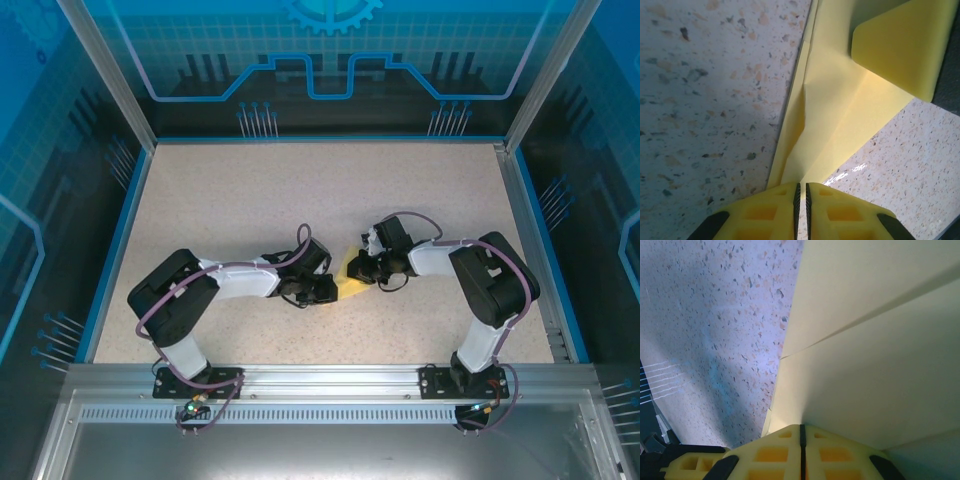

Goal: Fold a paper plane with a square sheet of paper (pick it up from the middle)
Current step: Fourth fold the wing at the center of the table.

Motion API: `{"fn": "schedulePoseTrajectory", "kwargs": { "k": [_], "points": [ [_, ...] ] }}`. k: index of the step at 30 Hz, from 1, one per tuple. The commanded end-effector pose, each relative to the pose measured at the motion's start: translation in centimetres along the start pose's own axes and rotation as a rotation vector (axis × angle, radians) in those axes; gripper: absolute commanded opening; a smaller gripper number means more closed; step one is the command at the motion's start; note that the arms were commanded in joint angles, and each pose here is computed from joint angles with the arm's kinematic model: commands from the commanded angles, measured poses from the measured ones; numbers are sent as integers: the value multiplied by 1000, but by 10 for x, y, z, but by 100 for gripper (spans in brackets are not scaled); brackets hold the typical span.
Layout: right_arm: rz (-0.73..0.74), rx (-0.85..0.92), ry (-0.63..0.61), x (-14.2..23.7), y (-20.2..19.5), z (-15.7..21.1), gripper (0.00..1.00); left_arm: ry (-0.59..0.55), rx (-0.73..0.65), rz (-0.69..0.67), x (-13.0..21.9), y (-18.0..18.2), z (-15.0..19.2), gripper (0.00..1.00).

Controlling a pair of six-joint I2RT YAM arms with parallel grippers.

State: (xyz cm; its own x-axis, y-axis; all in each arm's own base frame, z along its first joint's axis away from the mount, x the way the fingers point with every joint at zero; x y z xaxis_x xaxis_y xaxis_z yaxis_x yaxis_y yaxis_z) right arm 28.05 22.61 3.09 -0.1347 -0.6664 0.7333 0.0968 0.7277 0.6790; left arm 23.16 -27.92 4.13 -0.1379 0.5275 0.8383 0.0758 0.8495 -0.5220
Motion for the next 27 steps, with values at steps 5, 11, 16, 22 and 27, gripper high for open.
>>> {"fn": "schedulePoseTrajectory", "kwargs": {
  "k": [5, 11, 16, 22, 27],
  "points": [
    [160, -69, 35, -11, -38, 14, 8, 25, 19, -80, 4, 19, 9, 15],
    [168, -71, 37, -11, -40, 16, 8, 48, 28, -109, 5, 32, 18, 15],
    [170, -72, 37, -11, -41, 16, 8, 61, 56, -127, 4, 42, 23, 14],
    [173, -72, 38, -11, -41, 16, 8, 93, 49, -113, 4, 45, 33, 13],
    [176, -74, 37, -11, -41, 16, 8, 105, 1, -102, 15, 40, 34, 13]
  ]
}}
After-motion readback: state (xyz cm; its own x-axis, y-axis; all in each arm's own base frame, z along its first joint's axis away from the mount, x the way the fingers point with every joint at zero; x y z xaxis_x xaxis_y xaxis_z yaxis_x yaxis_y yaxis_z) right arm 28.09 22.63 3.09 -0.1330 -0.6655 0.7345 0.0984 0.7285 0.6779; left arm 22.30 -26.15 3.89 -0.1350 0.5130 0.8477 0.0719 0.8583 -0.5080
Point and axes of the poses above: each hand's point on the last joint's axis, 136 mm out from that joint toward the fingers, its own x axis back along the fingers, its own y axis along the line the jaws close on, z = x × y, the point moved 3 cm from there along x, back along the fingers, and after that the axes turned 3 degrees about -x, right-handed, at the moved point
